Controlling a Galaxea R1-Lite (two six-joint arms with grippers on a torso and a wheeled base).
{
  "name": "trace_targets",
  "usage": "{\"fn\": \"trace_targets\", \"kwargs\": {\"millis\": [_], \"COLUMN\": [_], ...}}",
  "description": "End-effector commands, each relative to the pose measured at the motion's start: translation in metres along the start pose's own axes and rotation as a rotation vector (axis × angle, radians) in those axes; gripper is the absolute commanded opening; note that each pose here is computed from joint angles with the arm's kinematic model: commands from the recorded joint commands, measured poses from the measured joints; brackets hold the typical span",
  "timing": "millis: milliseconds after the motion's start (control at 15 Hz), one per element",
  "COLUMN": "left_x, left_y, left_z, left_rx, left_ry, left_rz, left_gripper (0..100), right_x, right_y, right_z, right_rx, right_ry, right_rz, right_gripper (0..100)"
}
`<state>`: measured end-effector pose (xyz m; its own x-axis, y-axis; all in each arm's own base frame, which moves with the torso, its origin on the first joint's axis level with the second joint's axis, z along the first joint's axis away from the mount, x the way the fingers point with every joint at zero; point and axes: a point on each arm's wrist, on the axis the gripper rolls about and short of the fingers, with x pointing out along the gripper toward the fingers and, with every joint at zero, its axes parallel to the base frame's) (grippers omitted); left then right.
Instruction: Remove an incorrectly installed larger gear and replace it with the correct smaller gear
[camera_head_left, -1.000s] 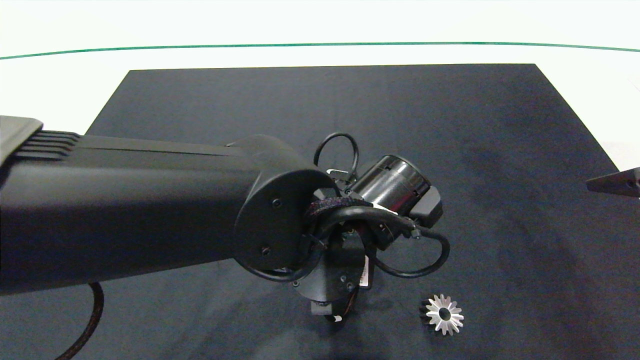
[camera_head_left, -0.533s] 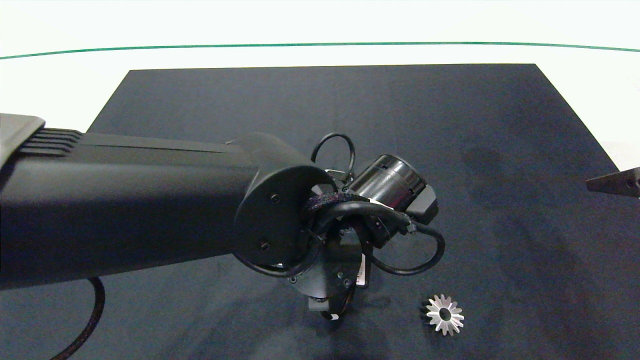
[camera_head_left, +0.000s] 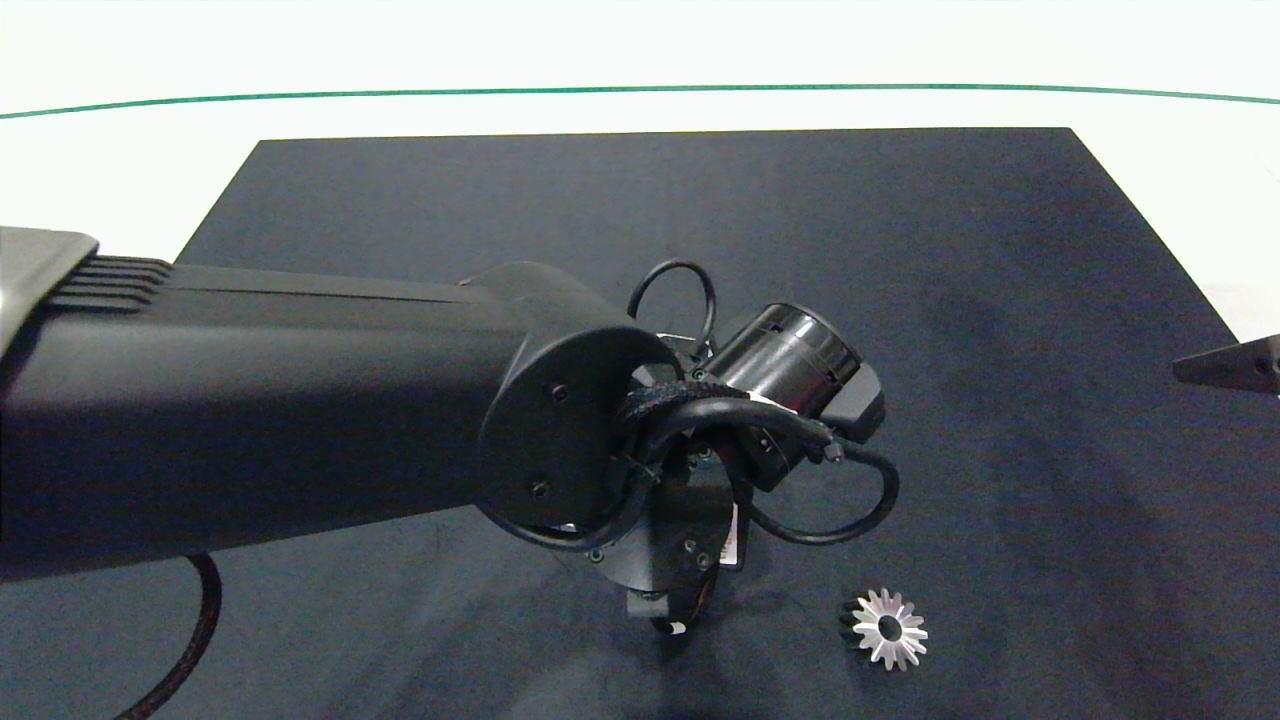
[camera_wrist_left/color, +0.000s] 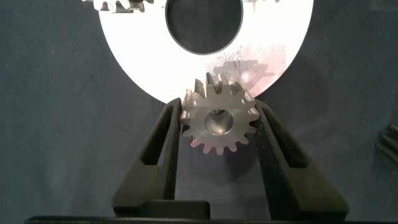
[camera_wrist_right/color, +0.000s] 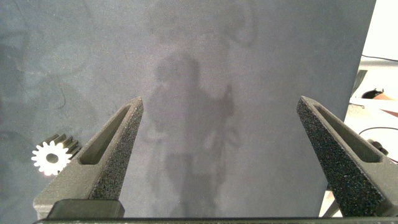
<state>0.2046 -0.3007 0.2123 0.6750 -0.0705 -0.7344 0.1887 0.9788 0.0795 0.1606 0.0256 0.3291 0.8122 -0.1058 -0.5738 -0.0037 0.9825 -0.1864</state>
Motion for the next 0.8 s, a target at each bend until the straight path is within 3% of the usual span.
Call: {"fn": "trace_targets", "kwargs": {"millis": [67, 800], "left_x": [0.0036, 0.0007], "left_y": [-0.0013, 0.0012], "left_z": [-0.0018, -0.0043], "left_rx": [0.0, -0.01], "left_ry": [0.008, 0.019], "left_rz": [0.011, 0.018], "left_gripper": [16, 16], "right_x": [0.0003, 0.0005], "right_y": [0.0001, 0.0005], "right_z": [-0.0003, -0.001], "right_rx": [-0.002, -0.005], "right_ry": [0.005, 0.006], "right_rz": [-0.001, 0.0], "right_gripper": [100, 100]}}
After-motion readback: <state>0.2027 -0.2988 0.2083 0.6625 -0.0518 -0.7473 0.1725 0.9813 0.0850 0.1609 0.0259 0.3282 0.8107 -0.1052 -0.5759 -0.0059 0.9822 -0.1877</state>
